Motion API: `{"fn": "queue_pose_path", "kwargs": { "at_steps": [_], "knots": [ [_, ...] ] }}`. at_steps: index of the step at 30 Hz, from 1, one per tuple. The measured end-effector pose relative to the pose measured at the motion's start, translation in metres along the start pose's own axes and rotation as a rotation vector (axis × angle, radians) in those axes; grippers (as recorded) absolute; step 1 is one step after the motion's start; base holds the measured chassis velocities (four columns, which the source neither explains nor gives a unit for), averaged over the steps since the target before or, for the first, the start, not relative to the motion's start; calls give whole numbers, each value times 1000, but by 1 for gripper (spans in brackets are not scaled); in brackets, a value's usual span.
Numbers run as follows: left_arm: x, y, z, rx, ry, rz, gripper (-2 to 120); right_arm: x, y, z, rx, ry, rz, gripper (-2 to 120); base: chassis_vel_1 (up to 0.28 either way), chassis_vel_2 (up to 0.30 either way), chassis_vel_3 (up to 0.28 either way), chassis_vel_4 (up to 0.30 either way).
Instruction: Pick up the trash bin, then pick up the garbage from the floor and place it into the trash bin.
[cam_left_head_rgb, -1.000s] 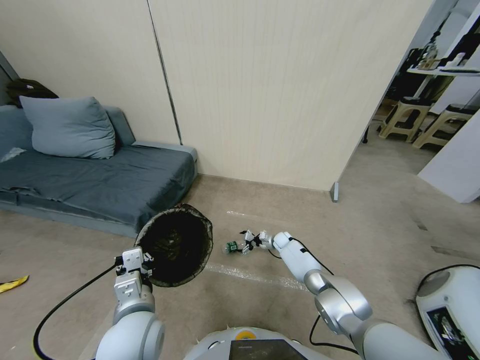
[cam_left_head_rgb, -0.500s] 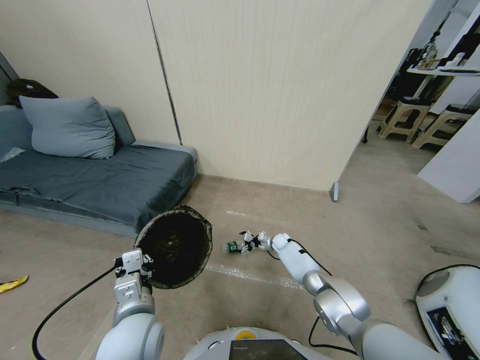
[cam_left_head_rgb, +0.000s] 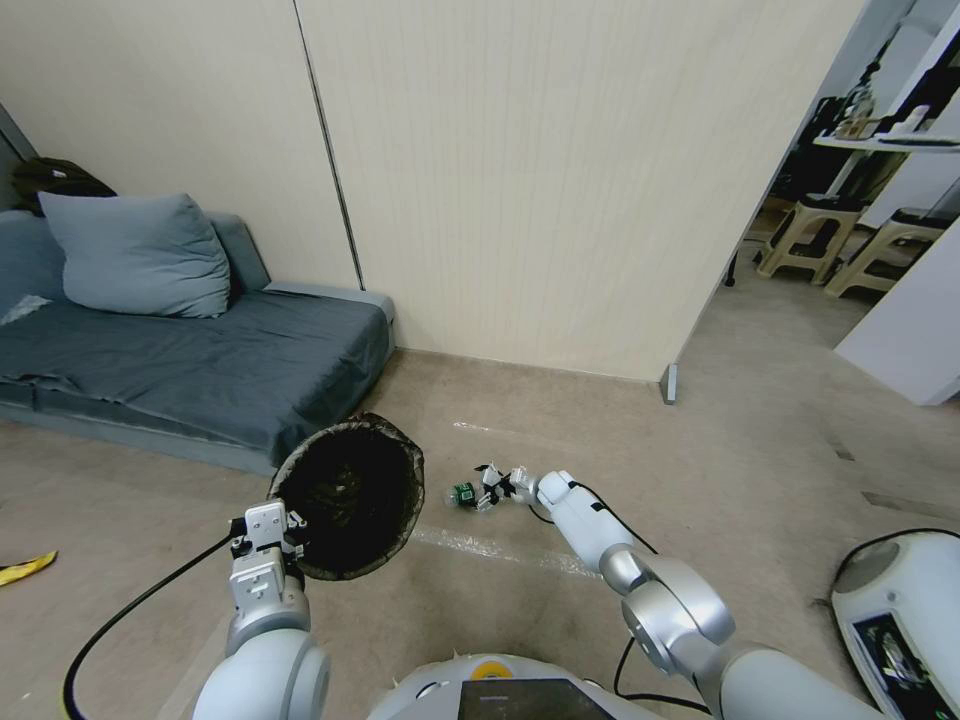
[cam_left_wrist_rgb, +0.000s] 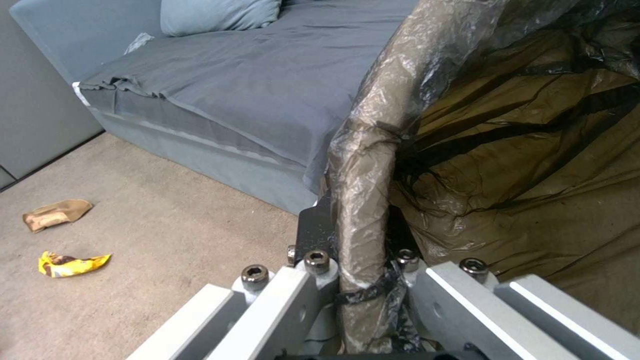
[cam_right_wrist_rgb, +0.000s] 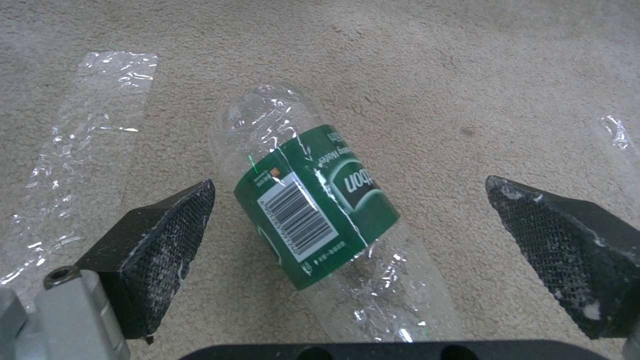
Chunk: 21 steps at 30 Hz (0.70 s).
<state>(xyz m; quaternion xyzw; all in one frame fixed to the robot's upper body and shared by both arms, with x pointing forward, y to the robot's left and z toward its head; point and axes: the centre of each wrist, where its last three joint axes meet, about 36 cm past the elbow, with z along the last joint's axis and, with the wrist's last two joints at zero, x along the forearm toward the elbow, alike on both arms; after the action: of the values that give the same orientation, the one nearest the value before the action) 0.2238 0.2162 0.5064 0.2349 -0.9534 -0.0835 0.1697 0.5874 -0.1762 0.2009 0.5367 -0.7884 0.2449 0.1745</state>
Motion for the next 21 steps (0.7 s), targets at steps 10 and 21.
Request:
{"fn": "queue_pose_path", "kwargs": {
  "at_steps": [10,21],
  "knots": [
    [2,0,2,-2,3,-8,0,-3,3,3,-29,23,0,99,0,0,0,0],
    [3,1,3,-8,6,-13,0,3,2,11,-72,45,24,78,0,0,0,0]
  ]
}}
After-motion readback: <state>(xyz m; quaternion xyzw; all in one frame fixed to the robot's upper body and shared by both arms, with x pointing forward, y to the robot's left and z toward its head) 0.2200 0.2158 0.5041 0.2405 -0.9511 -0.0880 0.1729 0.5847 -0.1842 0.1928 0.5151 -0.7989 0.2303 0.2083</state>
